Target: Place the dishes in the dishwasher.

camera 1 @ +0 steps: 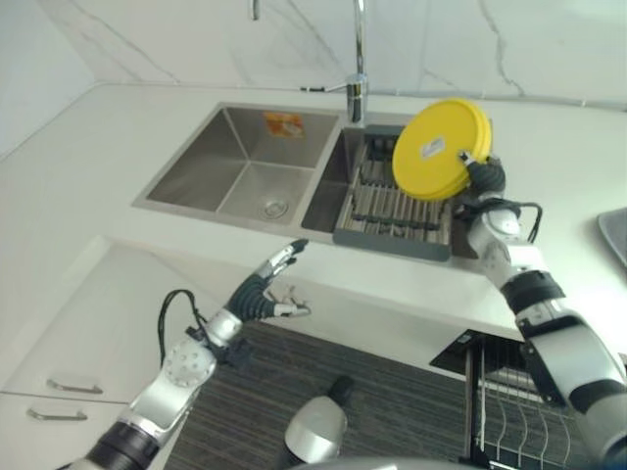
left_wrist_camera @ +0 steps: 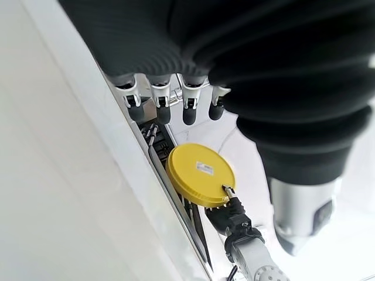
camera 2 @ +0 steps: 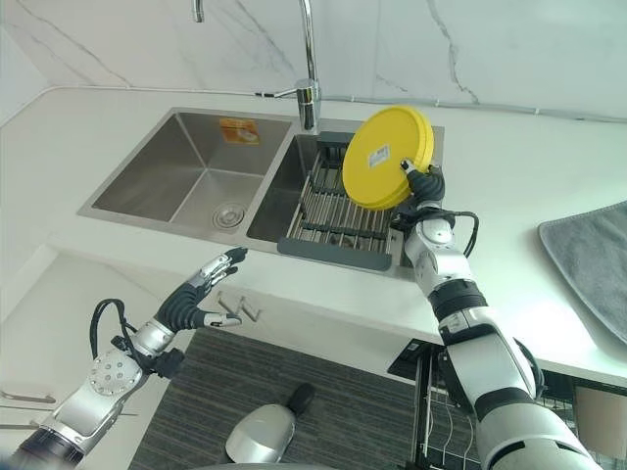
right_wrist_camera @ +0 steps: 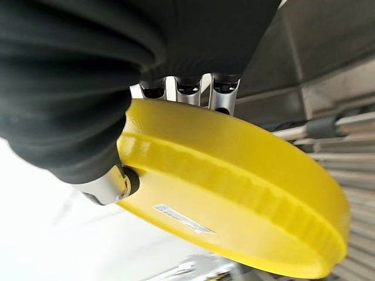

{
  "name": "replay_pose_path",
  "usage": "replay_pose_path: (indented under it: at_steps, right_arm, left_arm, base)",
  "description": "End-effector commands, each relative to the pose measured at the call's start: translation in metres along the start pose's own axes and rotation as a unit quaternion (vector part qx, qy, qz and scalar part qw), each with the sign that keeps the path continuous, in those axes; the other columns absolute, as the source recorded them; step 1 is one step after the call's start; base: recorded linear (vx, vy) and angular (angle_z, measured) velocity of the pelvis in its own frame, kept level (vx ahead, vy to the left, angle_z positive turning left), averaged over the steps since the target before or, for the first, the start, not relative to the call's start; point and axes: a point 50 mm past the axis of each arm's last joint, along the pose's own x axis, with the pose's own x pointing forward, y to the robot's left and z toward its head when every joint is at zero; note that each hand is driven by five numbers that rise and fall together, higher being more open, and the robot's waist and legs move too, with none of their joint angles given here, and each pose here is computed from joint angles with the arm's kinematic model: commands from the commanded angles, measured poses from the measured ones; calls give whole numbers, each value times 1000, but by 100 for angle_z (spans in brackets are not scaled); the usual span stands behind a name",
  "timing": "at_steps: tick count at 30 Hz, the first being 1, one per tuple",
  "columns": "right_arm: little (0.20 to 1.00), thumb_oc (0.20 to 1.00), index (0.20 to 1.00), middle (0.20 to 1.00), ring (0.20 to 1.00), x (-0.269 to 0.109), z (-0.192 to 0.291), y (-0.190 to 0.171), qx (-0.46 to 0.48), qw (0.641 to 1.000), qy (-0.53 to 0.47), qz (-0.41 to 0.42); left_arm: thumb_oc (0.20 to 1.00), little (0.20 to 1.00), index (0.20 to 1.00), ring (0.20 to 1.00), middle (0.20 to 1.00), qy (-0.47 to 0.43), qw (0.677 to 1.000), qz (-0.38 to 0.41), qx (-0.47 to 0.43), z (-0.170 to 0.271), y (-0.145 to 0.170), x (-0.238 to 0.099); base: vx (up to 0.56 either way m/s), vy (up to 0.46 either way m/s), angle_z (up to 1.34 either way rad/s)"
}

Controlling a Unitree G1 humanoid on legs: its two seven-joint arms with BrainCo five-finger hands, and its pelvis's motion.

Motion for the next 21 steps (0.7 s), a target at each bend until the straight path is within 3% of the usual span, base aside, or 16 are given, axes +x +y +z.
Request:
replay_pose_path:
  at_steps: [1,11,17,21]
  right_arm:
    - [200,200,200,200,200,-2,65,16,69,983,-168,16]
    - [200,200,200,200,200,-36,76,37,232,944,-235,0]
    - [200,200,200,200,200,-56,76,44,250,936,-249,11]
    - [200,200,200,200,200,-62,78,35,243,935,-258,12]
  left_arm:
    - [1000,1000,1000,1000,1000,-32,999,13,7,9,3,6]
    - [1000,1000,1000,1000,1000,-52,998,15,16,15,-3,14]
    - [1000,1000,1000,1000,1000,-81,995,11,64,24,-5,19]
    - [1000,1000,1000,1000,1000,-107,994,21,31,37,6,25]
  base:
    - [-61,-102,-13]
    - [-60,-112,-15]
    - [-84,-137,-33]
    - [-130,-160,-35]
